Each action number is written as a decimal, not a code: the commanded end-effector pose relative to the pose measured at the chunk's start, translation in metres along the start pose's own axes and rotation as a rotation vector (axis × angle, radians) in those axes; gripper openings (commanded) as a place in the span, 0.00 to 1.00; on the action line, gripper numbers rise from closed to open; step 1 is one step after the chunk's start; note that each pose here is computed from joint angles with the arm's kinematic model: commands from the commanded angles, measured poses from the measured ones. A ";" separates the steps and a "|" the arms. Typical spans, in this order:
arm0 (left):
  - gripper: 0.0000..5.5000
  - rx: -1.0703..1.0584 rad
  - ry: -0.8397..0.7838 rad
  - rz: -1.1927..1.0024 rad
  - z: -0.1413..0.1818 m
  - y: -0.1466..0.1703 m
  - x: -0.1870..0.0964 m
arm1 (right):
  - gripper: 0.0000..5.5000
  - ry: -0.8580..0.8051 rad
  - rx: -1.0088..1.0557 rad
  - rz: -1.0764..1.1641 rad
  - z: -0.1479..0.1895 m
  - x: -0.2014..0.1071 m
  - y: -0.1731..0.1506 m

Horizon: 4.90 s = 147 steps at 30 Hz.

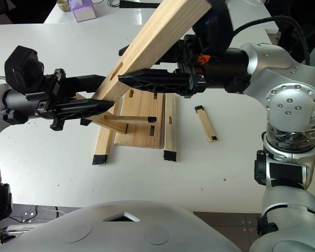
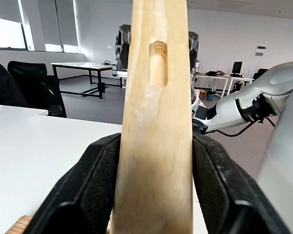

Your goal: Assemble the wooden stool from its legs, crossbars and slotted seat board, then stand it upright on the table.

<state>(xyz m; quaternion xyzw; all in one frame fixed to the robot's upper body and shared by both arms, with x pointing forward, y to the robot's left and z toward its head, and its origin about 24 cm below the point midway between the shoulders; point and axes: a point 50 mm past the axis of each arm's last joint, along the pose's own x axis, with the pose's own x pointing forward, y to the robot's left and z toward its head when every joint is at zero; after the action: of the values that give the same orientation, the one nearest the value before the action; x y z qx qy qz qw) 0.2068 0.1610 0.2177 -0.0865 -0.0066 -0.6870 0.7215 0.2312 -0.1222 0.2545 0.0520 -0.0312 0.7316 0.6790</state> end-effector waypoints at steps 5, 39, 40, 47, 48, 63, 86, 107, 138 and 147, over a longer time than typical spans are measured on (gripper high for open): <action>0.64 -0.022 -0.182 0.063 0.033 0.014 0.001 | 0.37 -0.046 -0.020 -0.013 0.014 -0.004 0.002; 0.67 0.082 0.460 0.564 -0.101 0.069 -0.084 | 0.37 0.448 -0.255 -0.273 -0.093 -0.066 0.030; 0.67 0.088 0.483 0.544 -0.103 0.068 -0.084 | 0.37 0.446 -0.240 -0.273 -0.095 -0.066 0.030; 0.67 0.085 0.550 0.471 -0.112 0.060 -0.085 | 0.37 0.383 -0.187 -0.285 -0.093 -0.063 0.031; 0.67 0.084 0.552 0.465 -0.113 0.059 -0.085 | 0.37 0.381 -0.181 -0.287 -0.094 -0.064 0.030; 0.67 0.082 0.544 0.391 -0.115 0.054 -0.076 | 0.37 0.466 -0.069 -0.251 -0.123 -0.078 0.028; 0.67 0.063 0.452 0.374 -0.112 0.054 -0.045 | 0.37 0.585 -0.031 -0.042 -0.139 -0.061 0.006; 0.67 0.256 0.346 0.146 -0.073 0.035 0.039 | 0.37 0.705 0.143 -0.048 -0.163 -0.055 -0.004; 0.87 0.118 0.512 0.366 -0.123 0.057 -0.004 | 0.37 0.525 0.033 -0.198 -0.136 -0.044 -0.009; 0.88 0.136 0.513 0.414 -0.125 0.066 -0.017 | 0.56 0.515 0.058 -0.191 -0.128 -0.047 -0.010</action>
<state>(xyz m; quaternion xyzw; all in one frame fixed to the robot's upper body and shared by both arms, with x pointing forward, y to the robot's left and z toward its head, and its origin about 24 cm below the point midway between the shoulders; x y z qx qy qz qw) 0.2532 0.1642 0.0765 0.1397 0.1678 -0.5227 0.8241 0.2393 -0.1510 0.1159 -0.1085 0.1701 0.6540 0.7291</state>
